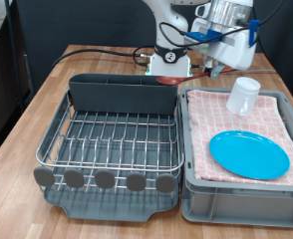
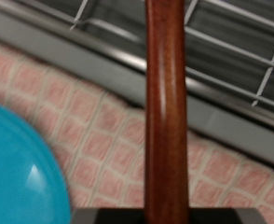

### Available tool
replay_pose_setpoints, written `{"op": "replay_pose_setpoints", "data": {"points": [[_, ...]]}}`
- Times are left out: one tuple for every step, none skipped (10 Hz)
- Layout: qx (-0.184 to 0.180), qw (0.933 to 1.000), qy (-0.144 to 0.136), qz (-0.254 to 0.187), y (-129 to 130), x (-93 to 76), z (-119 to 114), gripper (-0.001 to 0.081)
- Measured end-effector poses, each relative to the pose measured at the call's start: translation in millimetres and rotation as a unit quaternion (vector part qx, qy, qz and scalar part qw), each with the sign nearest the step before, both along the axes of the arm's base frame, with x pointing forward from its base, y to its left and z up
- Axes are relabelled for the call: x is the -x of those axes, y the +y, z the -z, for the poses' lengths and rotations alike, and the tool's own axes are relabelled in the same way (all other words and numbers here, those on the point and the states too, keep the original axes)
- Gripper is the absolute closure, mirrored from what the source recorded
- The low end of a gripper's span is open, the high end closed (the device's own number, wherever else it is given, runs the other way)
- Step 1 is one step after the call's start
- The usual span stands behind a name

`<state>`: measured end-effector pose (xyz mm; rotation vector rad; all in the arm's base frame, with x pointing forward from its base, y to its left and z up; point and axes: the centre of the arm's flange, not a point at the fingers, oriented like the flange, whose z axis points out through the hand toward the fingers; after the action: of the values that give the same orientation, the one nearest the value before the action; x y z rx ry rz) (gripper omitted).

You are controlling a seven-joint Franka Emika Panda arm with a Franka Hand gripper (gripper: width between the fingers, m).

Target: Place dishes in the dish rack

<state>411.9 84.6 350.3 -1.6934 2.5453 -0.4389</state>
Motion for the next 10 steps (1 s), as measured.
{"op": "replay_pose_setpoints", "data": {"points": [[0.001, 0.9997, 0.006, 0.025, -14, 5.8, -2, 0.0713], [0.001, 0.9987, 0.01, 0.05, -27, 11.8, -3, 0.0713], [0.001, 0.997, 0.012, 0.077, -40, 18.3, -5, 0.0713], [-0.001, 0.9947, 0.01, 0.103, -52, 25.0, -6, 0.0713], [-0.003, 0.9925, 0.002, 0.122, -58, 32.9, -9, 0.0713], [-0.003, 0.9932, 0.004, 0.116, -57, 32.6, -8, 0.0713], [-0.003, 0.993, 0.006, 0.118, -58, 33.0, -7, 0.0713], [-0.005, 0.9919, 0.01, 0.126, -63, 35.8, -3, 0.0713], [-0.007, 0.9906, 0.014, 0.136, -68, 40.6, 1, 0.0713], [-0.009, 0.9895, 0.017, 0.143, -73, 46.2, 5, 0.0713]]}}
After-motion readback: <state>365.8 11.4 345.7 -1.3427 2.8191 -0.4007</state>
